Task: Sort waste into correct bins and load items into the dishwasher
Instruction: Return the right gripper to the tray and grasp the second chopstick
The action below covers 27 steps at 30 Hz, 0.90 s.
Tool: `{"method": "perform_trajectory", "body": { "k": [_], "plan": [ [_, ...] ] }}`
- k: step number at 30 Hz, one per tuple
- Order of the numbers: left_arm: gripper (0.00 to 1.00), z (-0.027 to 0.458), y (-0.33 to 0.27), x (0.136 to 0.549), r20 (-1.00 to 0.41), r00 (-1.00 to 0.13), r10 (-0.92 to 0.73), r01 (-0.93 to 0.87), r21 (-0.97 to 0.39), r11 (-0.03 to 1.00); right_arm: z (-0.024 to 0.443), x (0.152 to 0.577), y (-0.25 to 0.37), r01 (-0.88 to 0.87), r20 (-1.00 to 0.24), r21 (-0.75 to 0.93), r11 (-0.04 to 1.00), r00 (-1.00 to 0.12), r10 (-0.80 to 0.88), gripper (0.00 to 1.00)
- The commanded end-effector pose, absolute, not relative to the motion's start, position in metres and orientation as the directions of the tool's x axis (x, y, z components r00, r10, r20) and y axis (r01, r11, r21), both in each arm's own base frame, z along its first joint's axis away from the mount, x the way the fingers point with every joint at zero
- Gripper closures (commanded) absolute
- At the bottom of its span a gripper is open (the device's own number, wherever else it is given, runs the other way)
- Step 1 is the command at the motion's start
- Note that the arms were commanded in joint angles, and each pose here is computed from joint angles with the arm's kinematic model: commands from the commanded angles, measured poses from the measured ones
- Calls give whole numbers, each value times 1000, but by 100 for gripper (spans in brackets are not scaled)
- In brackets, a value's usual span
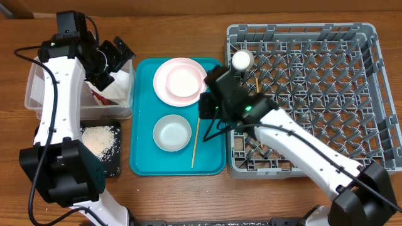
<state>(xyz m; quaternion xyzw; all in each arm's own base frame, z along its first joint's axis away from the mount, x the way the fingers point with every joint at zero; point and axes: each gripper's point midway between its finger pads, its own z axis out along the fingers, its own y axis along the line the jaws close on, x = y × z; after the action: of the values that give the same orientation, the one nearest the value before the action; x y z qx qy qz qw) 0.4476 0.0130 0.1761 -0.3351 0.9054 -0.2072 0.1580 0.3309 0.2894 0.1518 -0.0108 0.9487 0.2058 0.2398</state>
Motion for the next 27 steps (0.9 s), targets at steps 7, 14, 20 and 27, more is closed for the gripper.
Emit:
{"method": "perform_trajectory", "body": {
  "k": [7, 14, 20, 27],
  "plan": [
    [0, 184, 12, 449, -165, -719, -675, -538, -484, 690, 126, 333, 296, -18, -465, 337, 941, -873, 149, 0],
    [0, 184, 12, 449, -165, -719, -675, -537, -484, 690, 103, 334, 303, -15, -431, 326, 945, -892, 135, 44],
    [0, 184, 12, 449, -165, -719, -675, -537, -484, 691, 79, 341, 293, 108, -415, 292, 950, -881, 228, 50],
    [0, 184, 12, 449, -165, -719, -675, -537, -484, 690, 35, 345, 297, 120, -387, 243, 963, -898, 210, 53]
  ]
}}
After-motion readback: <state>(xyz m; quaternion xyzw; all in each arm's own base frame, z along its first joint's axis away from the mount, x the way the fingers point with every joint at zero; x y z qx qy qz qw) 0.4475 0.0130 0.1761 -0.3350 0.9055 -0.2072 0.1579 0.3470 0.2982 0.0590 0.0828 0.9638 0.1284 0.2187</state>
